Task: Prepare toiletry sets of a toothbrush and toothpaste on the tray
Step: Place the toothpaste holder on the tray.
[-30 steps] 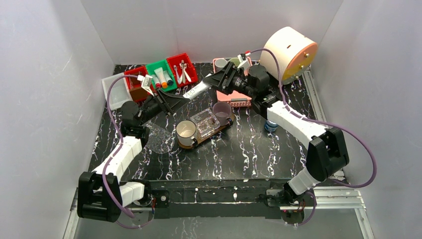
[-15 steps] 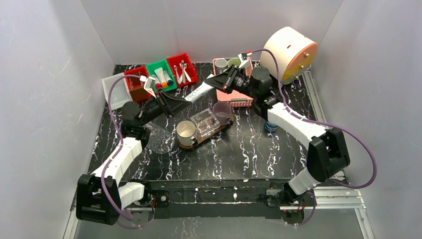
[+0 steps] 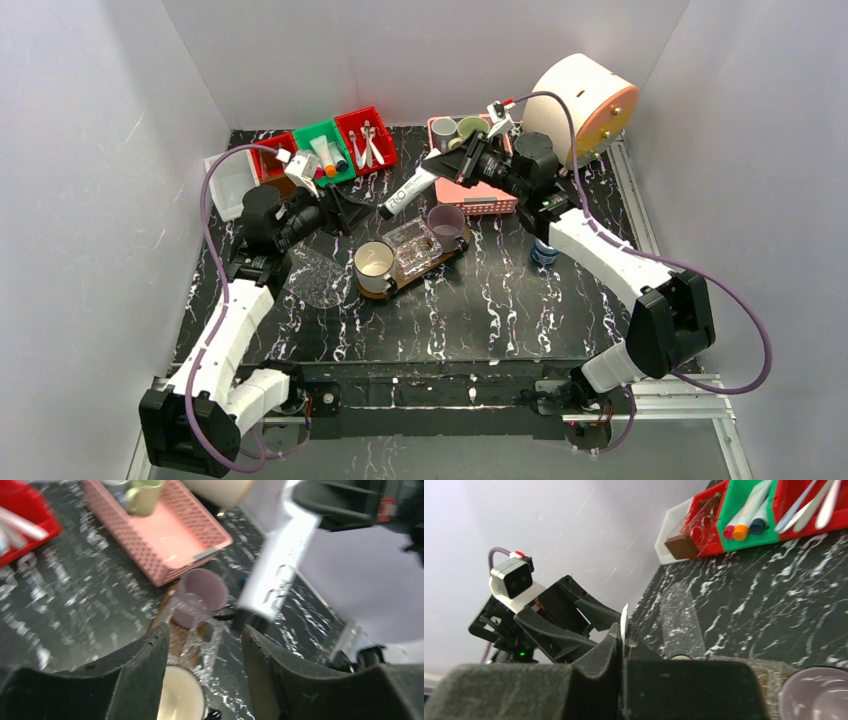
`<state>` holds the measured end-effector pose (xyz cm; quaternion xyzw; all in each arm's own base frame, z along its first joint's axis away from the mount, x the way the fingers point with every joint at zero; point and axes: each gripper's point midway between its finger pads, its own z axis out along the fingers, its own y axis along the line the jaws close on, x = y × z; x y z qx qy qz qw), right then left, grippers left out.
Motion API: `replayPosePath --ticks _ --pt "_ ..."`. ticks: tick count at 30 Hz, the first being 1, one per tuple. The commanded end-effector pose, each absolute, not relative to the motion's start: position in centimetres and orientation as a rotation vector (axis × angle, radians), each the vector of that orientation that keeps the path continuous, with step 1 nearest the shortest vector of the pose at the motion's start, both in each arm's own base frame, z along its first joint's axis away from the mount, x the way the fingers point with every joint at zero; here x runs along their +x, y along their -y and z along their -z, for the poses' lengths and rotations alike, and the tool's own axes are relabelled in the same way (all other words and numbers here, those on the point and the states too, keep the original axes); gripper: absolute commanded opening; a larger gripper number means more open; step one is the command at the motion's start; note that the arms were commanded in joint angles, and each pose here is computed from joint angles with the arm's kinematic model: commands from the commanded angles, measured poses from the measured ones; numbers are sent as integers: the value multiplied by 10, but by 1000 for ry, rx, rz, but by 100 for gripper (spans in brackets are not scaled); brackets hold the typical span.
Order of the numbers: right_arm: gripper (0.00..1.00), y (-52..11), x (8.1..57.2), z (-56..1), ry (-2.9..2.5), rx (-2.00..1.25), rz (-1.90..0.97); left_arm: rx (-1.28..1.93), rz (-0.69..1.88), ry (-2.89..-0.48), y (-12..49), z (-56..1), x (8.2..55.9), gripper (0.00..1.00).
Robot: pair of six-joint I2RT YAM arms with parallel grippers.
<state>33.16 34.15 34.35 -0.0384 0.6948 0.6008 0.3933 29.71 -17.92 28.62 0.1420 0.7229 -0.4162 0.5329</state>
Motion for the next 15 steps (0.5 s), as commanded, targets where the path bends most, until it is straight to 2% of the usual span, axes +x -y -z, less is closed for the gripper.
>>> replayPosePath --ticks 1,7,15 --pt "1 -327 330 -390 -1619 -268 -1381 269 705 -1825 142 -266 310 58" --pt "1 -326 326 -383 -1590 -461 -1258 218 526 -1832 122 -266 303 81" --pt "1 -328 324 -373 -1509 -719 -1117 94 317 -1813 86 -270 296 94"
